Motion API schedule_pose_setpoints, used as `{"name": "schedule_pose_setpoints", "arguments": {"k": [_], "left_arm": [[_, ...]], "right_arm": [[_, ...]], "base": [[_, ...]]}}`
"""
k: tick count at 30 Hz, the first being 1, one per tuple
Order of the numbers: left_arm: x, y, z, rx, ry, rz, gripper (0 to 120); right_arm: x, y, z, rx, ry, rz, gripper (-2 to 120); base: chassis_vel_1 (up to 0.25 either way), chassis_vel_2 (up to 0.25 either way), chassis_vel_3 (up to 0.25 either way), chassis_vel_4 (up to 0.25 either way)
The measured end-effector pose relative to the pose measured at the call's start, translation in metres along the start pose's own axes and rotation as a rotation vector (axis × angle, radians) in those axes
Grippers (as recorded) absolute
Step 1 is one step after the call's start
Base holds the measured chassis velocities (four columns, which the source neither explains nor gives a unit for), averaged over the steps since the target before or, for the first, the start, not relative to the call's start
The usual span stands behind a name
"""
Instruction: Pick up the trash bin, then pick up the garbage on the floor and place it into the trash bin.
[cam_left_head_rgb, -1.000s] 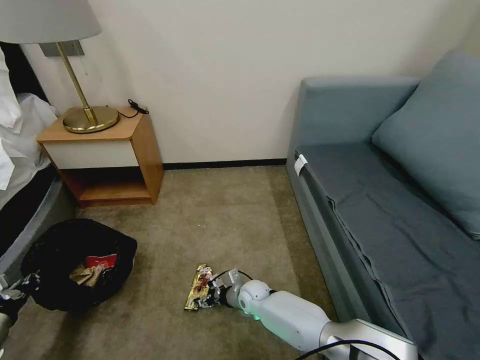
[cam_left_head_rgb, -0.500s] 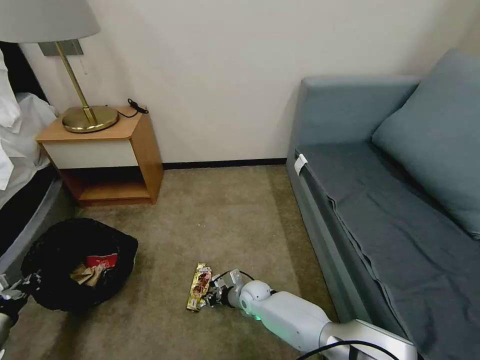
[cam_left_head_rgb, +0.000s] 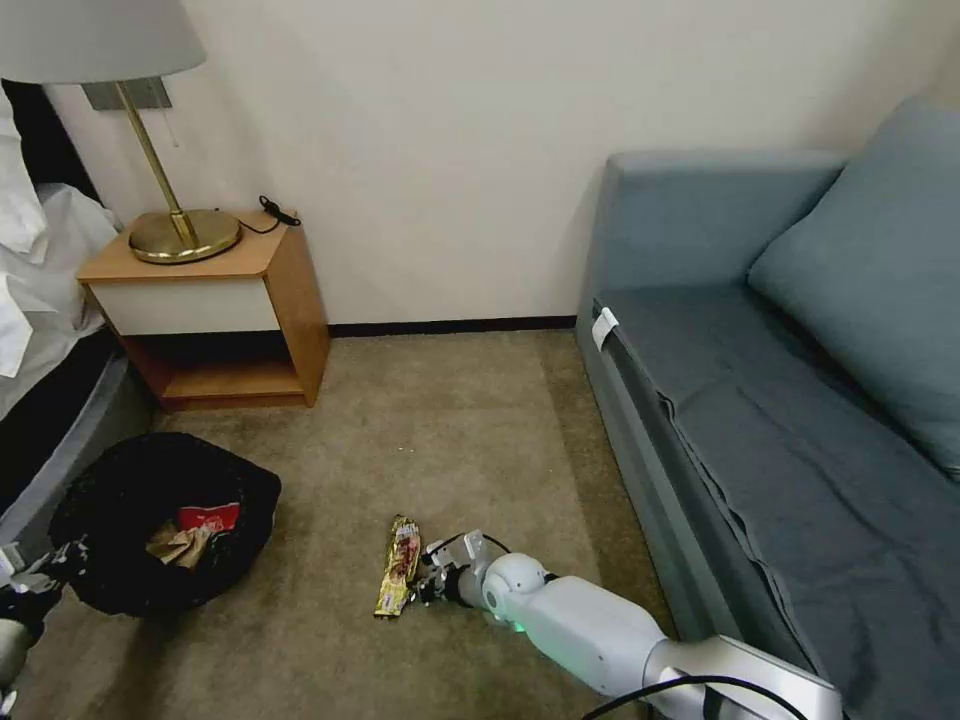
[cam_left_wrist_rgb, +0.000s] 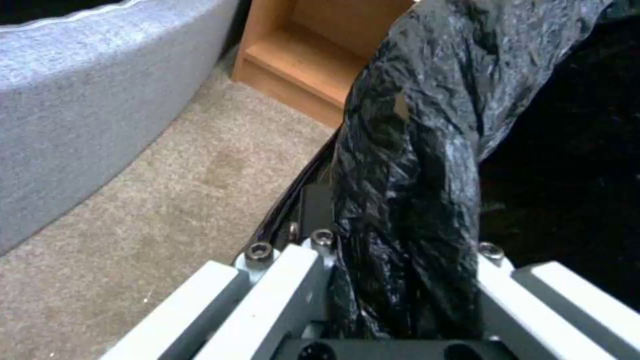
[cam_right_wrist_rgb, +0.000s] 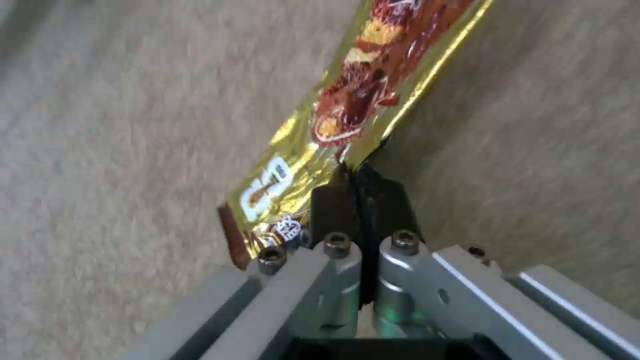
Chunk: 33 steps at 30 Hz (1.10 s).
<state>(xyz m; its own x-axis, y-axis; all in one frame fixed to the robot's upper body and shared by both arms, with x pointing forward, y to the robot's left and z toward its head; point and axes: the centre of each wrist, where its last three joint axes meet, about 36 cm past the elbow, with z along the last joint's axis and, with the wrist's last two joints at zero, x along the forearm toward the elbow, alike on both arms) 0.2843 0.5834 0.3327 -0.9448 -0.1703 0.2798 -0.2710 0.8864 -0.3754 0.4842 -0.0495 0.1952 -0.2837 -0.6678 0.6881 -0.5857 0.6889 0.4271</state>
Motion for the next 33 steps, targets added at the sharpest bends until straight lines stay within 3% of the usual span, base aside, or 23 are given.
{"name": "schedule_pose_setpoints", "arguments": {"k": [17, 33], "left_arm": [[-0.01, -0.014, -0.001, -0.003, 0.003, 0.022, 2], [-0.013, -0.016, 0.005, 0.002, 0.024, 0.03, 2]], "right_arm": [[0.052, -0.017, -0.067, -0.004, -0.157, 0.023, 0], [0.12, -0.008, -0.12, 0.041, -0.288, 0.033, 0]], "base": [[0.0, 0.0, 0.0, 0.0], [0.0, 0.0, 0.0, 0.0]]}}
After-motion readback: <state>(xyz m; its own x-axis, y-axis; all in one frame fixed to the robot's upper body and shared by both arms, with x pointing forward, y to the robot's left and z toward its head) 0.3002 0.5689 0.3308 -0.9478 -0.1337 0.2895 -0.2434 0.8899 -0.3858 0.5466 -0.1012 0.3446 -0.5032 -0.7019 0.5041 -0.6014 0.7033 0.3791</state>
